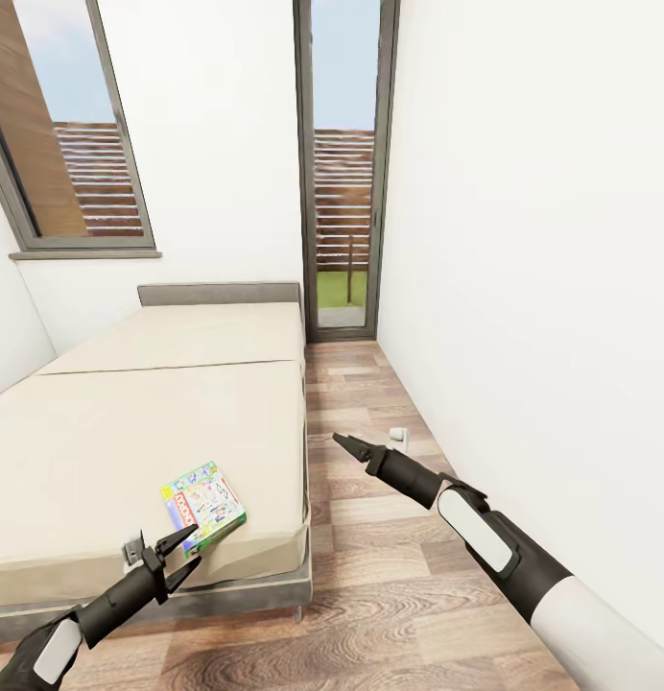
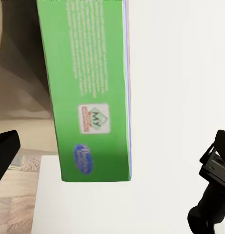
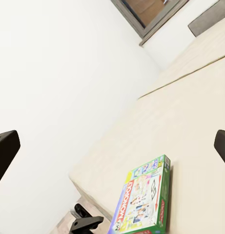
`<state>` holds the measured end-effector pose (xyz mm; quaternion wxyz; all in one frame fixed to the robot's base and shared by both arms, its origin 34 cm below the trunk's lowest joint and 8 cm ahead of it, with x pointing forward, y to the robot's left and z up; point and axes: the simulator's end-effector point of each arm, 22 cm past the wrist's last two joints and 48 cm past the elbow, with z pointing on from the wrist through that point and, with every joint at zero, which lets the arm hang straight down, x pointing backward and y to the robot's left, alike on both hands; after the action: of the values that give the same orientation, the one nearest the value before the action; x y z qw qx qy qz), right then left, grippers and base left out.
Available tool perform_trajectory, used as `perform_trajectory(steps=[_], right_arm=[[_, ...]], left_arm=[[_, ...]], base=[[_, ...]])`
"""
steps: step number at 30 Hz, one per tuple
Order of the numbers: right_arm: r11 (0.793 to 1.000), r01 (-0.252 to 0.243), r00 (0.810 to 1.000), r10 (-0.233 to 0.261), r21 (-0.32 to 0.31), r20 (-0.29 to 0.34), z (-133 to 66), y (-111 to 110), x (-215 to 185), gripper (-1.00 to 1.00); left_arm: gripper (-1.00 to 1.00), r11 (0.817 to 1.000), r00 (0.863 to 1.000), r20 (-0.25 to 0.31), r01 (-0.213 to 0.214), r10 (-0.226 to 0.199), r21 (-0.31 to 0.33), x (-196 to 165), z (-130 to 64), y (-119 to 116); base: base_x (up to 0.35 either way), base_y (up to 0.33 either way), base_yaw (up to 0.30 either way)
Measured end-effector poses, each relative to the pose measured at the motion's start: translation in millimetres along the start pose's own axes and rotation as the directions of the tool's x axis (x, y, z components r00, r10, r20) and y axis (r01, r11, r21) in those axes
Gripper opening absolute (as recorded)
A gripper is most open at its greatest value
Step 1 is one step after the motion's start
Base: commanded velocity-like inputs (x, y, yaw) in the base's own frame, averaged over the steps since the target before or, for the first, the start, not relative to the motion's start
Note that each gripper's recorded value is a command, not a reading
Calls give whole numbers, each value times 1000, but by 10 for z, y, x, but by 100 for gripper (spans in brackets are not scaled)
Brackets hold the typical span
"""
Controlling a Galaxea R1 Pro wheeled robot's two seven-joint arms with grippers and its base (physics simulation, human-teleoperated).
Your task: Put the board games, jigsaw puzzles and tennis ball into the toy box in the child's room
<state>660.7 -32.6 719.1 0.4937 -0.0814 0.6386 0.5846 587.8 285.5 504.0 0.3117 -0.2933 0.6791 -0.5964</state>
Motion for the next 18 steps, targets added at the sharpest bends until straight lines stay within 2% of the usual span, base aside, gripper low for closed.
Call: perform_trajectory(steps=[17,18], right_arm=[[1000,-3,1000,3,7,-1,-9,-29,6,100],[1000,-3,1000,3,7,-1,-10,-30,7,100]], left_arm=[[100,1000,1000,-1,1,-1,0,0,-1,0],[-100,1000,1000,-1,1,-1,0,0,-1,0]], base=[[0,0,0],[0,0,0]])
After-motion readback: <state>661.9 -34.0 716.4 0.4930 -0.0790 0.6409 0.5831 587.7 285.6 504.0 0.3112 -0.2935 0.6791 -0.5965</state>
